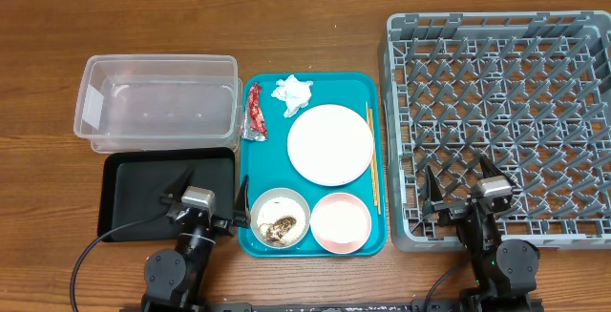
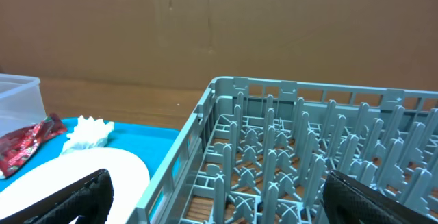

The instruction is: Sort waste into correct bins and load items into the dishwasher

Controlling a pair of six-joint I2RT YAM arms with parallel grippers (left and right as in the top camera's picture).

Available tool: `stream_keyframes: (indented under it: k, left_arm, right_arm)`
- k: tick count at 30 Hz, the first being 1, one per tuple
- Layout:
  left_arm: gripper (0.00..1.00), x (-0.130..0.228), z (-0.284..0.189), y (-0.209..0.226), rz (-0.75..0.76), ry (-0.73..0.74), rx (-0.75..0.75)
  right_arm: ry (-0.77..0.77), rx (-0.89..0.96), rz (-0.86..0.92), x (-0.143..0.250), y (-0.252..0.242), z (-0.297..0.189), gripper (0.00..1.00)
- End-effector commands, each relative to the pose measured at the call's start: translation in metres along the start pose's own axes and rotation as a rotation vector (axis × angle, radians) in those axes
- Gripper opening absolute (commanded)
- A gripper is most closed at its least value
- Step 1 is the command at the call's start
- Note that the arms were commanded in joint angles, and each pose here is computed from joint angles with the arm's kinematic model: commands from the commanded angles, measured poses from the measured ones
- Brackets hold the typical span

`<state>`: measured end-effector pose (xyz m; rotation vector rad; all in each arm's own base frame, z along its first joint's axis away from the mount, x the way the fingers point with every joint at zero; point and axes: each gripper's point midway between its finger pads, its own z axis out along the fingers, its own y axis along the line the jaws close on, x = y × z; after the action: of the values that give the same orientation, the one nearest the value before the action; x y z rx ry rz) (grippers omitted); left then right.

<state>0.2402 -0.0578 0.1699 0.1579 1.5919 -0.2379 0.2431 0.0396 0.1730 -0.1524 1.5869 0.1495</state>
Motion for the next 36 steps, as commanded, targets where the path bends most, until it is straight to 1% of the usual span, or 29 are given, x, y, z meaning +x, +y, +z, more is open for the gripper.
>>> stream_keyframes:
  k: [1, 3, 5, 9, 11, 13, 15, 18, 24, 26, 28, 30, 31, 33, 35, 36]
  left_arm:
    - [1.0, -0.002, -0.001, -0.014, -0.05, -0.009, 0.081]
    - [1.0, -0.012, -0.003, -0.027, -0.078, -0.043, 0.159]
    - [1.0, -0.026, -0.006, -0.036, -0.097, -0.085, 0.212]
    - [1.0, -0.062, -0.015, -0.039, -0.108, -0.136, 0.225]
    - [1.0, -0.079, -0.02, -0.038, -0.11, -0.127, 0.212]
    - [1.0, -0.095, -0.023, -0.036, -0.119, -0.086, 0.19]
    - [1.0, -0.109, -0.022, -0.037, -0.129, -0.032, 0.184]
    - [1.0, -0.13, -0.014, -0.044, -0.17, 0.086, 0.208]
    - [1.0, -0.165, 0.016, -0.069, -0.242, 0.399, 0.316]
    - [1.0, -0.172, 0.025, -0.073, -0.265, 0.5, 0.329]
    - [1.0, -0.177, 0.033, -0.075, -0.283, 0.59, 0.331]
    - [1.0, -0.177, 0.04, -0.075, -0.304, 0.674, 0.317]
    - [1.0, -0.176, 0.042, -0.079, -0.36, 0.715, 0.322]
    - [1.0, -0.17, 0.039, -0.093, -0.458, 0.818, 0.378]
    - [1.0, -0.165, 0.046, -0.099, -0.484, 0.85, 0.418]
    - [0.98, -0.159, 0.048, -0.104, -0.496, 0.884, 0.434]
  right_arm:
    - [-0.017, -0.094, 0.088, -0.003, 0.016, -0.001, 1.0]
    - [-0.038, -0.157, 0.132, -0.009, 0.026, -0.002, 1.0]
    - [-0.049, -0.182, 0.166, -0.018, 0.031, -0.004, 1.0]
    - [-0.083, -0.187, 0.18, -0.051, 0.031, -0.013, 1.0]
    - [-0.091, -0.175, 0.18, -0.07, 0.03, -0.019, 1.0]
    - [-0.069, -0.166, 0.184, -0.087, 0.029, -0.025, 1.0]
    - [-0.016, -0.162, 0.195, -0.097, 0.03, -0.027, 1.0]
    - [0.133, -0.147, 0.22, -0.106, 0.03, -0.026, 1.0]
    - [0.437, -0.116, 0.272, -0.129, 0.028, -0.01, 1.0]
    - [0.495, -0.111, 0.282, -0.138, 0.028, -0.004, 1.0]
    - [0.556, -0.108, 0.294, -0.145, 0.028, 0.003, 1.0]
    - [0.611, -0.143, 0.315, -0.146, 0.034, 0.008, 1.0]
    - [0.638, -0.167, 0.328, -0.144, 0.039, 0.01, 1.0]
    - [0.682, -0.209, 0.351, -0.138, 0.046, 0.014, 1.0]
    - [0.71, -0.213, 0.366, -0.132, 0.047, 0.018, 1.0]
    - [0.723, -0.21, 0.373, -0.129, 0.047, 0.02, 1.0]
